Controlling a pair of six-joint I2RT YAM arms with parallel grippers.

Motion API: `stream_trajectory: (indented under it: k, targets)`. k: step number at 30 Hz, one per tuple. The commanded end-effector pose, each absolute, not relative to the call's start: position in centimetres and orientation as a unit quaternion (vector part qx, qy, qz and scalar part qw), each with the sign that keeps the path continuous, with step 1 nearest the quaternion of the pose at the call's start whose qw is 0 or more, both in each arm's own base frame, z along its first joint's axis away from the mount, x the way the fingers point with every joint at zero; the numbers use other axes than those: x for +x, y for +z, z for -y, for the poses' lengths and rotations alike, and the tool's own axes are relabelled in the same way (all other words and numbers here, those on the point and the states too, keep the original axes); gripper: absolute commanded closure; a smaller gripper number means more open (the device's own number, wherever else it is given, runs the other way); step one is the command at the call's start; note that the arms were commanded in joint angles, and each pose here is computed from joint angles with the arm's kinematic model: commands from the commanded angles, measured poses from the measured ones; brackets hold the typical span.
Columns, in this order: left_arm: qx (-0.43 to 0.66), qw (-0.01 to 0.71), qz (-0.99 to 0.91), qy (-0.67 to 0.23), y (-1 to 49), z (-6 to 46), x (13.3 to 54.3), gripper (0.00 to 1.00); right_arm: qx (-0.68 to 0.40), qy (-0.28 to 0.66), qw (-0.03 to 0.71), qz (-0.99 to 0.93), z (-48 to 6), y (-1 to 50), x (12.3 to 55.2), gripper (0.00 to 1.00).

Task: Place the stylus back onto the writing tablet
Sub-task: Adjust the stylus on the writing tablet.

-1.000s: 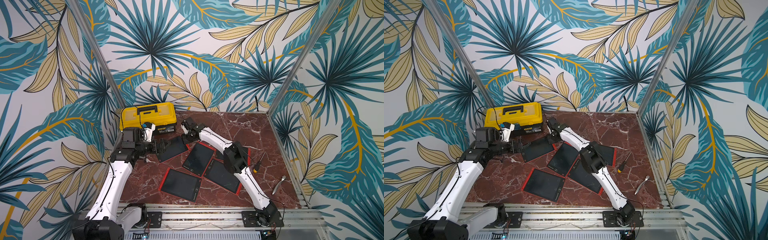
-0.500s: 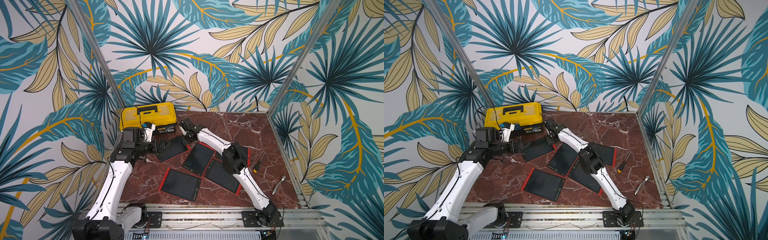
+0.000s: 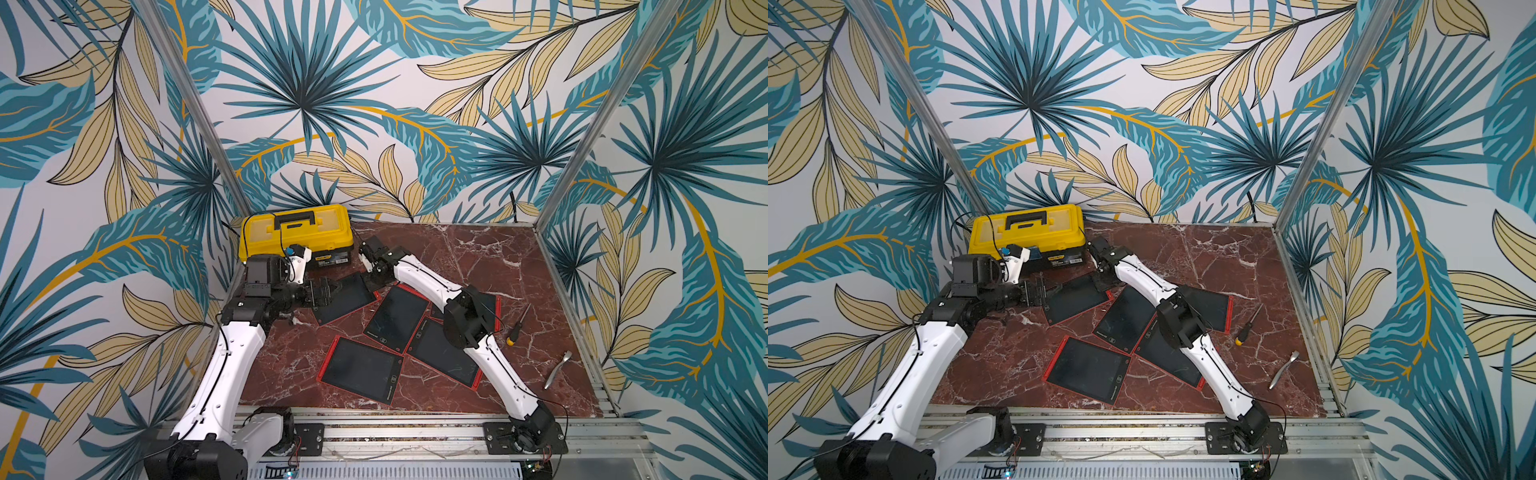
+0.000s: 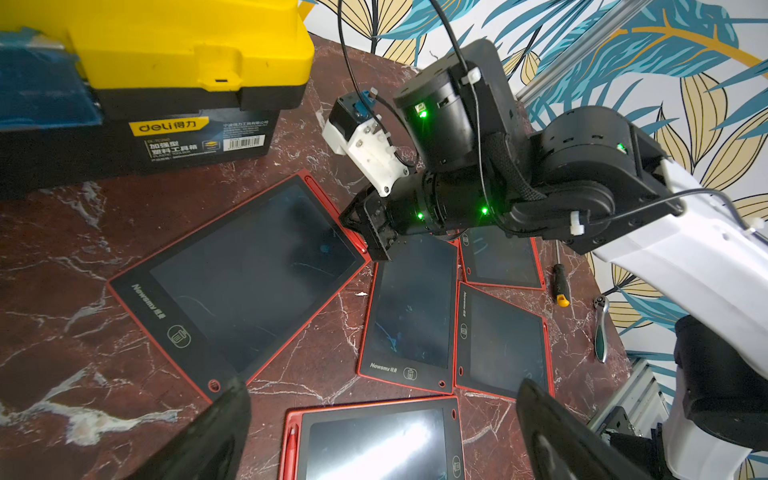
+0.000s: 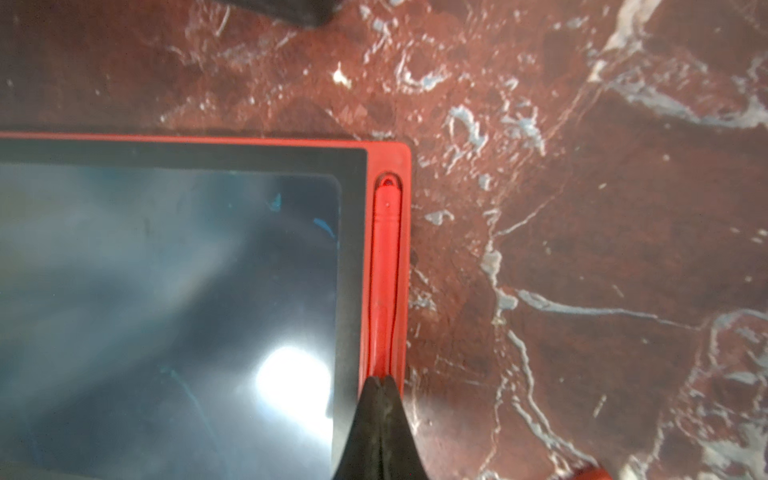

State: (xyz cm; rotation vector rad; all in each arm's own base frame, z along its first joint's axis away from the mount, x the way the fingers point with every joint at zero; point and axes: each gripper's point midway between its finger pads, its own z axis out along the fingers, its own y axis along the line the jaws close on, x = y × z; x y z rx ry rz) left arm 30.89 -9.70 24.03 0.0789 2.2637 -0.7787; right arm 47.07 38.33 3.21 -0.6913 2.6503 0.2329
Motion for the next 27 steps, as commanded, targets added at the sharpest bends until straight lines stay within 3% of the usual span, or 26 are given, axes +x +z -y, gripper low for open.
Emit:
stream_trajectory:
  k: [1, 9, 15, 20, 27]
  targets:
    - [0.027, 0.360, -0.883, -0.302, 23.7, 9.8, 30.6, 0.00, -0.271, 0.035, 0.084, -0.958, -35.9, -2.8, 42.9, 1.00]
    - [0.005, 0.354, -0.886, -0.299, 23.7, 9.7, 30.9, 0.00, -0.220, 0.121, 0.193, -0.948, -37.7, 4.9, 45.9, 1.00]
    - [-0.010, 0.333, -0.899, -0.284, 22.4, 10.4, 31.8, 0.13, -0.195, 0.155, 0.238, -0.939, -35.7, 10.8, 45.9, 0.98]
    - [-0.015, 0.300, -0.913, -0.277, 20.7, 11.4, 33.3, 0.39, -0.172, 0.185, 0.239, -0.937, -33.0, 13.5, 43.7, 0.90]
    - [0.015, 0.271, -0.927, -0.259, 18.9, 13.5, 36.2, 0.66, -0.155, 0.226, 0.252, -0.928, -29.6, 15.9, 39.7, 0.71]
